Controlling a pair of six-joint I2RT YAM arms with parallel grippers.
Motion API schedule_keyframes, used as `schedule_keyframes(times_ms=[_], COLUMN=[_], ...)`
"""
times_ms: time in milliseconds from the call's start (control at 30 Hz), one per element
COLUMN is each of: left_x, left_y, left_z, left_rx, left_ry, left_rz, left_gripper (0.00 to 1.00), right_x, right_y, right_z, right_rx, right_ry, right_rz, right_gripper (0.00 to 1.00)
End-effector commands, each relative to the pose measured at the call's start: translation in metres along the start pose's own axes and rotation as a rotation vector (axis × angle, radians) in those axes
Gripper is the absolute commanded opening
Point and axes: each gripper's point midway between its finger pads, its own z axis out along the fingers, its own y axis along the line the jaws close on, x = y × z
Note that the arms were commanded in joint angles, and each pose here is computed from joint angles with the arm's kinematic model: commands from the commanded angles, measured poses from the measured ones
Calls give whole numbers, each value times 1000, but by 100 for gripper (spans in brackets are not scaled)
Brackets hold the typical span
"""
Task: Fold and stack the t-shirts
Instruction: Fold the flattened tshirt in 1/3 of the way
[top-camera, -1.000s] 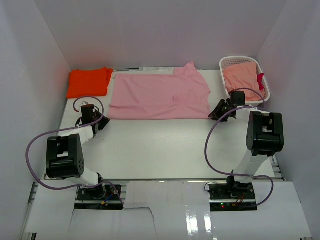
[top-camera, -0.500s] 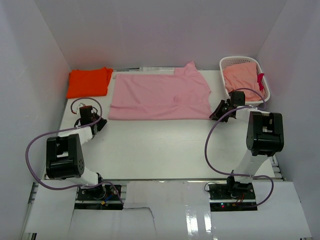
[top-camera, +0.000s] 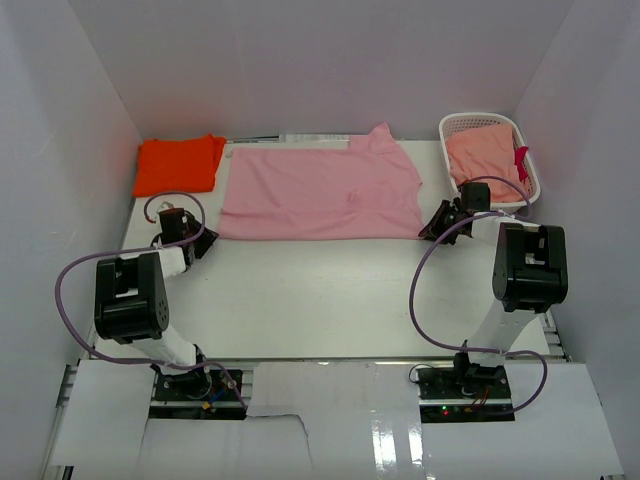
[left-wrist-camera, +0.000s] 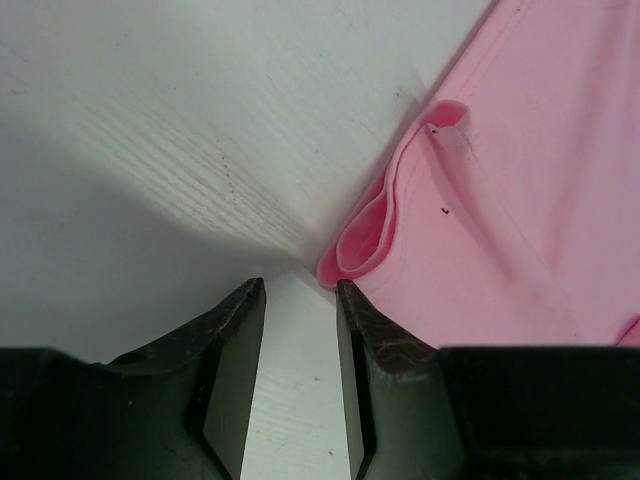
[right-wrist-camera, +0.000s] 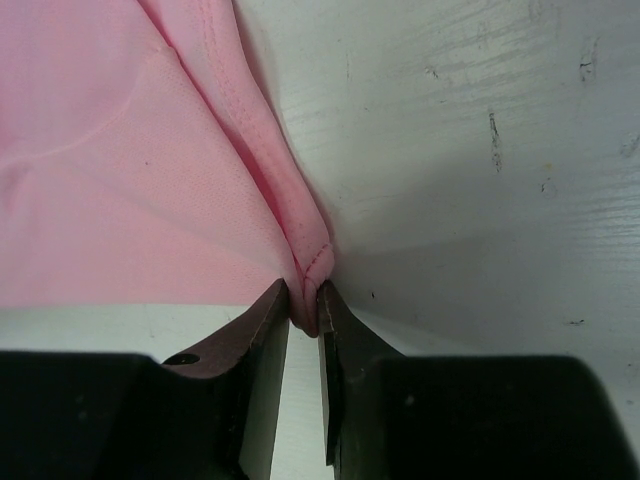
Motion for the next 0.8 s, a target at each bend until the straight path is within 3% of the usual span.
schedule_keyframes(times_ms=[0, 500, 767], left_x=[10, 10, 15], left_y=[2, -13, -12], left_z=[2, -24, -6], left_rx=[8, 125, 117], left_ry=[48, -13, 25], left_rz=[-5, -43, -52], left_gripper=[46, 46, 46], right_x=[-5, -5, -4], right_y=[-3, -3, -2], right_z=[-1, 0, -1], right_rx=[12, 8, 5], right_ry=[-7, -3, 0], right_rz=[2, 1, 0], right_gripper=[23, 23, 23])
